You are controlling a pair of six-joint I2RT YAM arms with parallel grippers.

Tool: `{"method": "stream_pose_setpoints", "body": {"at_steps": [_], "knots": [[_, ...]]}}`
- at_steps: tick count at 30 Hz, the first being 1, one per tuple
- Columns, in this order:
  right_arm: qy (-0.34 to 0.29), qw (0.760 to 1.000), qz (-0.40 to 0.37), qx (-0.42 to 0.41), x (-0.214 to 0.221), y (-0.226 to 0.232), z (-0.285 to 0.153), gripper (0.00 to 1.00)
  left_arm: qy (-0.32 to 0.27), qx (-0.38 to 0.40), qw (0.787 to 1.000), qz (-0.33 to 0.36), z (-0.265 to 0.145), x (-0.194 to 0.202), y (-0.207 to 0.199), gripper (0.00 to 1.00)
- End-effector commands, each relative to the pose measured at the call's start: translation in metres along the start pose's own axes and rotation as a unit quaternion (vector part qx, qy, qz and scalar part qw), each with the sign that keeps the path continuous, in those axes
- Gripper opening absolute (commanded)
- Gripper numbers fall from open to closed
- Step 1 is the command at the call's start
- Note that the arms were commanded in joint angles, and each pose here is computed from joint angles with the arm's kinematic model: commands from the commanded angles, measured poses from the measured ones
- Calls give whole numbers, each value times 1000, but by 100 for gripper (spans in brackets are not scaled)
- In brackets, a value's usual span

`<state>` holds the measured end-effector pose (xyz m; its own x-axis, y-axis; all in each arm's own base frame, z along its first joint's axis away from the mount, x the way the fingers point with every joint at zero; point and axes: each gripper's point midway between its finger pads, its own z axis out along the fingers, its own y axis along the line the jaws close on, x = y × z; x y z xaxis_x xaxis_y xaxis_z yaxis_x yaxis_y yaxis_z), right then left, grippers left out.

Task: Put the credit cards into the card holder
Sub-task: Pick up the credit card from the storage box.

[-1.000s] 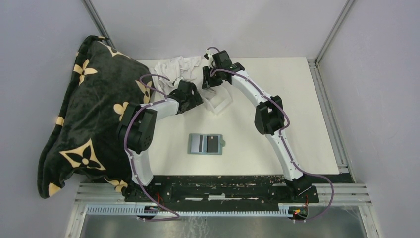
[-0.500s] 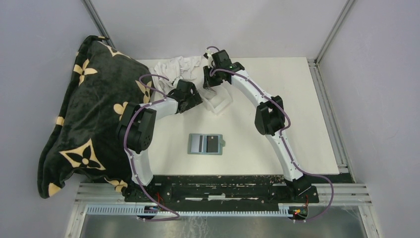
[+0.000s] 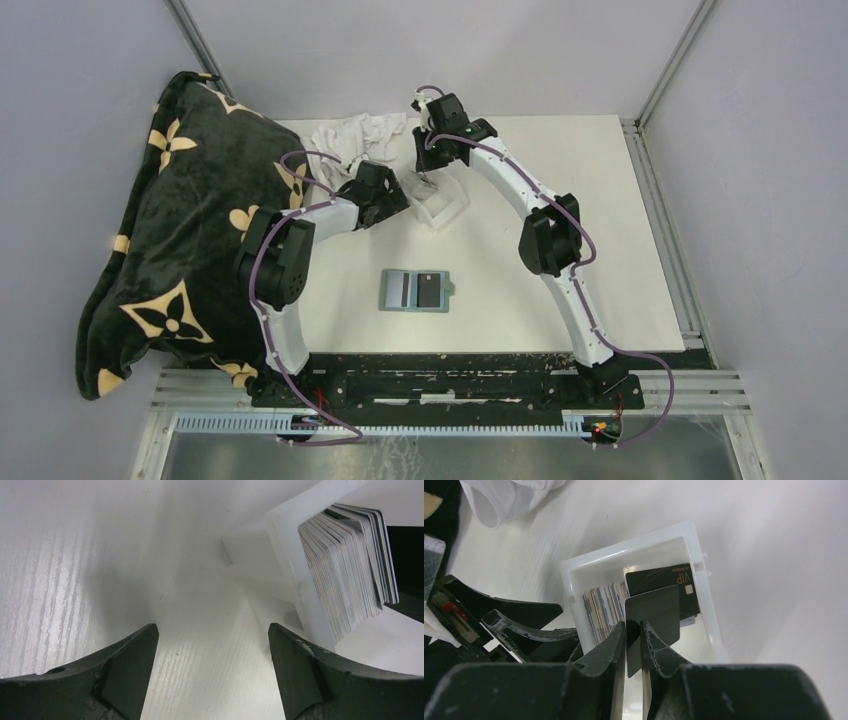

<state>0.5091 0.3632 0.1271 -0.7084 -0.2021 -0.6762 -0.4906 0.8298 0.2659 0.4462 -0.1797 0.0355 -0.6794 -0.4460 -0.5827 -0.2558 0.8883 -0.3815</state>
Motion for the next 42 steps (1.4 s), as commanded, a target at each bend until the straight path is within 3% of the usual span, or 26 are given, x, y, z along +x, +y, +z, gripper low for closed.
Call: {"method": "stream_pose_setpoints", "body": {"at_steps": [1,13,19,23,28,34,37,42], "knots": [[-38,998,-30,31,-29,5,-42,2,-21,22,999,-25,-17,-13,-10,89],[-72,991,-59,94,-43,-8,-105,1,-91,80,992,-17,-74,-48,-27,91],[-50,996,-52,58,-19,7,-146,1,-109,179,978,9,-120,-57,-55,92],[-18,999,-32,-3,12,27,-174,1,-68,302,949,57,-150,-35,-86,92],[20,996,12,-90,56,55,-202,1,6,412,908,70,-176,5,-101,90],[52,978,69,-187,97,85,-219,1,62,490,867,62,-200,34,-101,89],[55,971,94,-212,107,91,-220,1,85,531,841,62,-214,43,-103,87],[62,961,123,-240,114,97,-218,1,122,564,815,54,-227,59,-98,83]]}}
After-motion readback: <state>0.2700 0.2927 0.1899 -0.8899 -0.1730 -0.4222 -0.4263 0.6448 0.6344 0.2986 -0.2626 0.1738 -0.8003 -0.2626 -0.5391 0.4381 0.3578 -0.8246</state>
